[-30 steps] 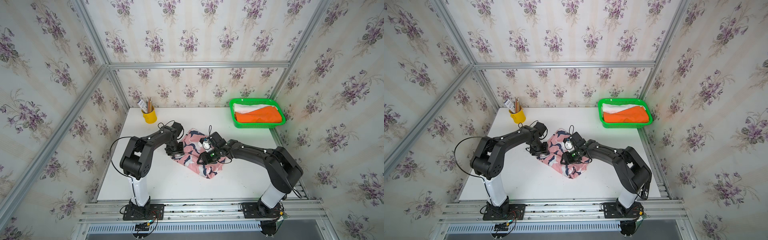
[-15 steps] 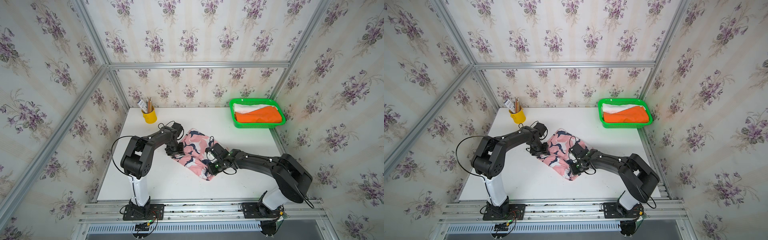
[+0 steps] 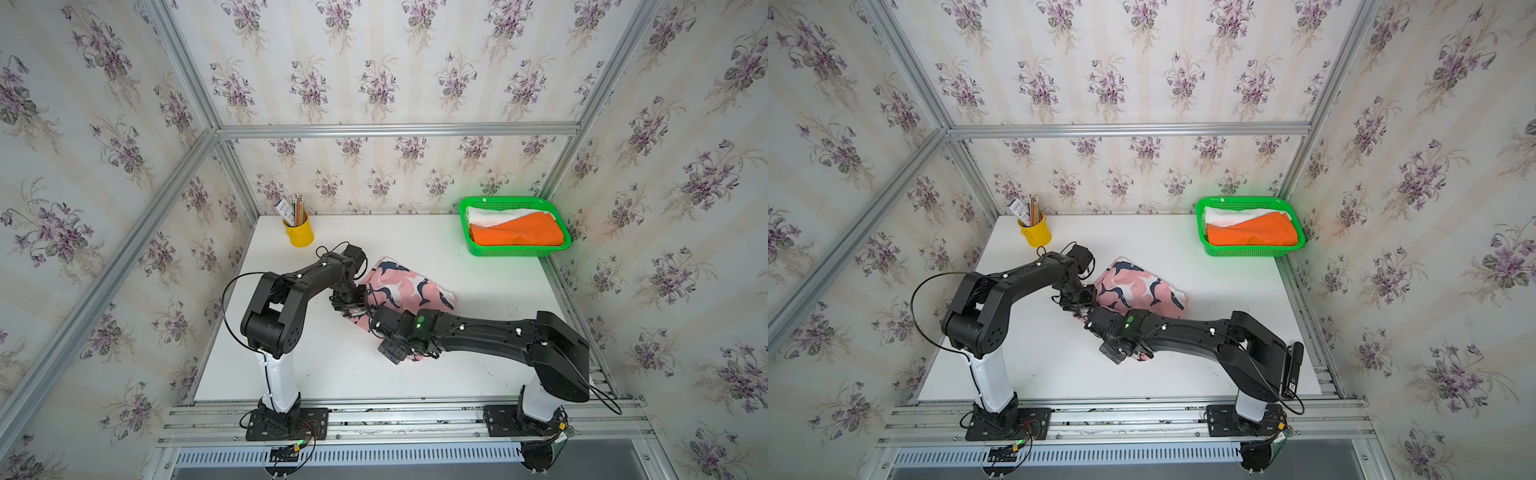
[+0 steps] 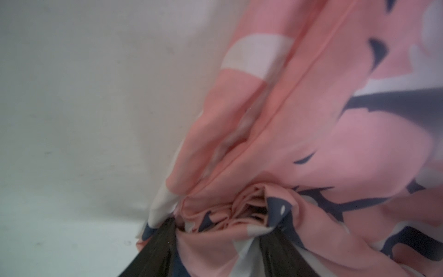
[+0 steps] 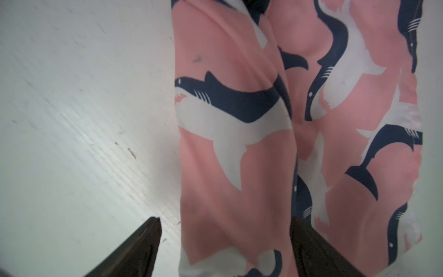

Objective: Roll up the shorts
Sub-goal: Roll the shorts at the center of the board.

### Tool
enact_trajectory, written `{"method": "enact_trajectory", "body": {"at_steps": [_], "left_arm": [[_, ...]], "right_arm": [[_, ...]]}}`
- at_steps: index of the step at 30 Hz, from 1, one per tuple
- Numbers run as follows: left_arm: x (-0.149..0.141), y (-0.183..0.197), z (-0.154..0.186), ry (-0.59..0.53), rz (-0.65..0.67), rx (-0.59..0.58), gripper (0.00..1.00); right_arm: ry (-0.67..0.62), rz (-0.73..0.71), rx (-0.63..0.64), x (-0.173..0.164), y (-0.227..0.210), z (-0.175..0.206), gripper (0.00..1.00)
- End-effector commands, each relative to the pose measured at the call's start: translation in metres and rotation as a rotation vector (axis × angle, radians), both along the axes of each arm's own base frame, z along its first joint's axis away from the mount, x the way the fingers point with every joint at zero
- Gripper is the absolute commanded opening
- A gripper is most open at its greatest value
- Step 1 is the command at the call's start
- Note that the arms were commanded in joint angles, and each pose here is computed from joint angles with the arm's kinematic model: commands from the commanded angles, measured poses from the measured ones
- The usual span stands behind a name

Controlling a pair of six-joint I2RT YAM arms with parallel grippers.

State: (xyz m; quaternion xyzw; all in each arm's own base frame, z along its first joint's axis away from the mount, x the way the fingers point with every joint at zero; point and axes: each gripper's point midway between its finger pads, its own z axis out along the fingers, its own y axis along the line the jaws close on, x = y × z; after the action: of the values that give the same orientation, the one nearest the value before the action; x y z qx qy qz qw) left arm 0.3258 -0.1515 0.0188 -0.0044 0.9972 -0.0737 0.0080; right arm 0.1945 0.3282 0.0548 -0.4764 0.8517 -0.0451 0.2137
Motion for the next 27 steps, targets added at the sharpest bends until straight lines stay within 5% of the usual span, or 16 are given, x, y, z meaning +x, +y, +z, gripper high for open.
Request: {"method": "enact_trajectory", "body": {"at_steps": [1, 5, 10, 13, 20, 27], "left_arm": [[-0.004, 0.000, -0.001, 0.021, -0.015, 0.002, 0.59], [-0.003, -0.003, 0.004, 0.016, -0.017, -0.020, 0.60], [-0.004, 0.003, 0.014, -0.004, -0.012, -0.013, 0.61], [-0.010, 0.007, 0.025, -0.005, -0.021, -0.012, 0.63], [-0.021, 0.027, 0.076, -0.095, -0.007, 0.004, 0.66], [-0.035, 0.029, 0.103, -0.125, 0.013, -0.023, 0.67]], "right_arm": [[-0.046, 0.046, -0.068, 0.006, -0.003, -0.013, 0.86], [-0.017, 0.047, -0.059, 0.001, -0.003, -0.032, 0.76], [0.087, 0.046, 0.007, -0.016, 0.007, -0.035, 0.34], [0.205, 0.078, 0.147, -0.038, 0.026, -0.022, 0.24], [0.580, 0.086, 0.526, -0.070, 0.053, 0.019, 0.19], [0.757, -0.071, 0.741, -0.030, 0.032, 0.023, 0.18]]}}
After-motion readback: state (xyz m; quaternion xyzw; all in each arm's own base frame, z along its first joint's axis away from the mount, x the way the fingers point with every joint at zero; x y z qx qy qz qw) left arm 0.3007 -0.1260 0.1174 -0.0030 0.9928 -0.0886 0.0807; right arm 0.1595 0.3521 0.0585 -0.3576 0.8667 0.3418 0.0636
